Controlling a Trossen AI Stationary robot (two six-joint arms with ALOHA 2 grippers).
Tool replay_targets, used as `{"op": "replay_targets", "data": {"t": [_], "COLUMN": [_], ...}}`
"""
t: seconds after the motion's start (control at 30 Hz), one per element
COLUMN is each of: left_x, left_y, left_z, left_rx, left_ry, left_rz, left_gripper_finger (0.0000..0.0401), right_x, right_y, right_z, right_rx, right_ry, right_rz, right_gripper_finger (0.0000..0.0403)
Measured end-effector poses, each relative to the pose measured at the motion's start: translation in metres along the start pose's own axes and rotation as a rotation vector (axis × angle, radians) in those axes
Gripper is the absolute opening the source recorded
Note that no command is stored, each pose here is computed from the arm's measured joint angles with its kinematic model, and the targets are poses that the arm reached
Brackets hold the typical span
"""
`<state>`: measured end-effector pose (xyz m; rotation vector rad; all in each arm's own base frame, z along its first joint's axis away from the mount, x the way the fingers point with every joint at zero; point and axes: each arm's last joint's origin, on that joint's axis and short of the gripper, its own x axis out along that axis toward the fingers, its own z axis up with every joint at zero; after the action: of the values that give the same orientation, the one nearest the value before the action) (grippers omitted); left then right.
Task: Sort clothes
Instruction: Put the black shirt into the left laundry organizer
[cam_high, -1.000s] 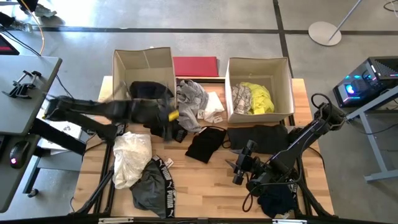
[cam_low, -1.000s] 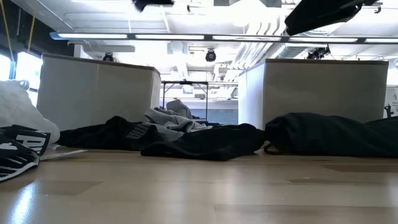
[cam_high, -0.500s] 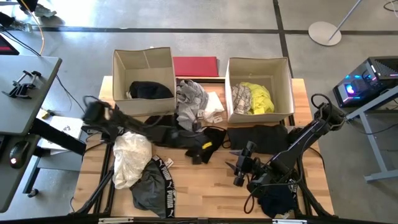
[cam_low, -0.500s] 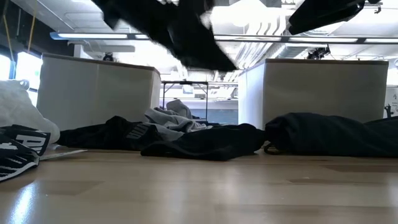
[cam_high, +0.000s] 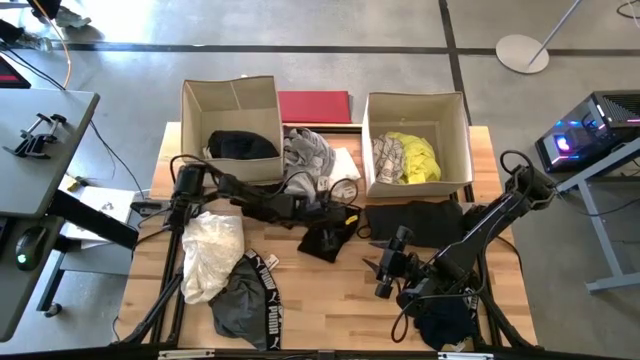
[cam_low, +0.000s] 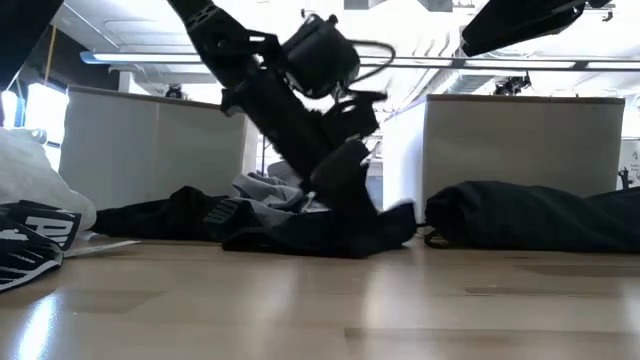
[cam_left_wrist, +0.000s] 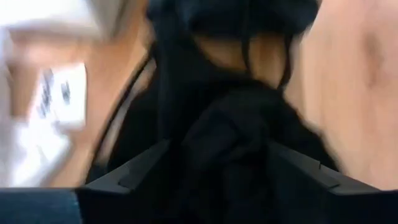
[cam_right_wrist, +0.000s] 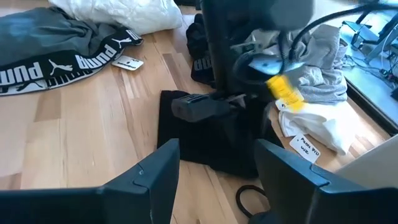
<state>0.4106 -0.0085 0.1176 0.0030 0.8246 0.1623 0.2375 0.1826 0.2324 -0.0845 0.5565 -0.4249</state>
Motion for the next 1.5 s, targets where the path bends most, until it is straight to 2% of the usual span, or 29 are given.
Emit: {"op": "replay_targets", "data": {"t": [0.13, 0.23, 0.33, 0.47, 0.5, 0.6, 0.7, 0.8, 0.87, 0.97, 1.13, 1.27, 1.37, 1.5], "left_x": [0.007, 0.011, 0.013, 0.012, 0.01, 0.0, -0.025, -0.065, -0.1, -0.147, -0.23, -0.273, -0.299, -0.309], "left_y": [-0.002, -0.005, -0.009, -0.012, -0.013, -0.017, -0.023, -0.029, -0.032, -0.031, -0.007, 0.025, 0.059, 0.112], "left_z": [-0.007, -0.013, -0.016, -0.016, -0.015, -0.01, -0.002, 0.024, 0.044, 0.061, 0.08, 0.077, 0.074, 0.059], "left_rx": [0.022, 0.027, 0.035, 0.043, 0.043, 0.054, 0.084, 0.143, 0.191, 0.235, 0.191, 0.163, 0.119, 0.053], "left_ry": [0.043, 0.076, 0.084, 0.083, 0.079, 0.075, 0.067, -0.067, -0.193, -0.315, -0.507, -0.491, -0.448, -0.286], "left_rz": [0.002, -0.009, -0.018, -0.024, -0.025, -0.033, -0.038, -0.003, 0.054, 0.152, 0.354, 0.628, 0.839, 1.001], "left_gripper_finger": [0.0238, 0.0208, 0.0149, 0.0039, 0.0022, 0.0019, 0.0011, 0.0005, 0.0005, 0.0003, 0.0002, 0.0001, 0.0001, 0.0001], "right_x": [0.0, 0.0, 0.0, 0.0, 0.0, 0.0, 0.0, 0.001, 0.004, 0.008, 0.014, 0.016, 0.016, 0.016], "right_y": [0.0, 0.0, 0.001, 0.0, 0.0, 0.001, 0.001, 0.002, 0.004, 0.007, 0.012, 0.014, 0.014, 0.014], "right_z": [0.0, 0.0, 0.0, 0.001, 0.001, 0.001, 0.001, 0.0, -0.002, -0.006, -0.013, -0.016, -0.016, -0.016], "right_rx": [0.009, 0.01, 0.012, 0.013, 0.013, 0.026, 0.042, 0.042, 0.03, 0.014, -0.017, -0.027, -0.033, -0.035], "right_ry": [-0.001, -0.001, -0.003, -0.005, -0.005, -0.007, -0.009, -0.012, -0.01, -0.006, 0.0, 0.004, 0.004, 0.004], "right_rz": [0.003, 0.003, 0.004, 0.002, 0.002, 0.003, 0.001, -0.002, -0.014, -0.027, -0.051, -0.058, -0.058, -0.059], "right_gripper_finger": [0.0197, 0.0197, 0.0197, 0.0197, 0.0197, 0.0197, 0.0197, 0.0197, 0.0197, 0.0197, 0.0197, 0.0197, 0.0197, 0.0197]}}
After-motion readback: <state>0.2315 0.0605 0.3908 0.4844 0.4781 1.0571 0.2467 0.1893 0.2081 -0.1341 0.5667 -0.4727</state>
